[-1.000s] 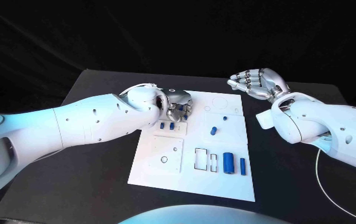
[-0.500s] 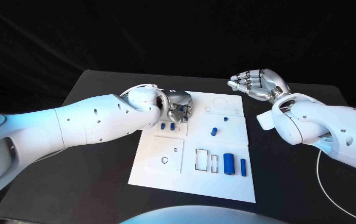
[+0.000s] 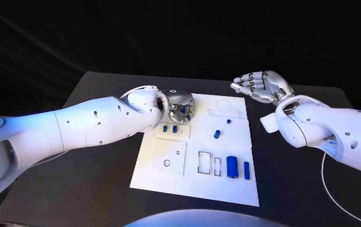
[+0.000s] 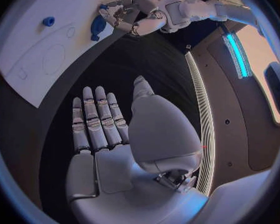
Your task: Assemble the parts on the task board
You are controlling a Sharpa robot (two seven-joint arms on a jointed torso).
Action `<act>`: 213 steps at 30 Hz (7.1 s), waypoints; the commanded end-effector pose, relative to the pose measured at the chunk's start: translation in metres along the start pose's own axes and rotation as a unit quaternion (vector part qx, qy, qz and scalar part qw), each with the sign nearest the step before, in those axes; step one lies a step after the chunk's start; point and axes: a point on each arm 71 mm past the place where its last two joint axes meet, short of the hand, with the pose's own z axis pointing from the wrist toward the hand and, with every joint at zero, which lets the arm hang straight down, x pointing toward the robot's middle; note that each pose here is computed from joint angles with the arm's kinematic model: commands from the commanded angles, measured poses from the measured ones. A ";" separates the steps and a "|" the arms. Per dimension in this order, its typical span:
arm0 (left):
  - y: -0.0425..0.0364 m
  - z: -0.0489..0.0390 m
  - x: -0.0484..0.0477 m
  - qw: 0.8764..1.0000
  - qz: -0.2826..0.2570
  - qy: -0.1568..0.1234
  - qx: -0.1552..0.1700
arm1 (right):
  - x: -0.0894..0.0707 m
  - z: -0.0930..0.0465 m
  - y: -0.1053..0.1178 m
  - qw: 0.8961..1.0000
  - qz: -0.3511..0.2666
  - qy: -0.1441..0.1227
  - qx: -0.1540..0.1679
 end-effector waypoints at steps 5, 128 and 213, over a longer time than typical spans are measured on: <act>-0.0030 -0.0066 -0.0081 0.999 -0.024 -0.035 0.017 | 0.001 0.000 0.001 1.000 -0.006 0.005 -0.006; 0.0435 -0.0384 0.0021 0.997 -0.052 0.032 -0.050 | -0.003 -0.001 0.000 1.000 -0.003 -0.009 -0.009; 0.0915 -0.1053 -0.0410 0.767 -0.605 -0.212 0.025 | 0.053 -0.011 -0.006 0.867 -0.469 0.155 -0.073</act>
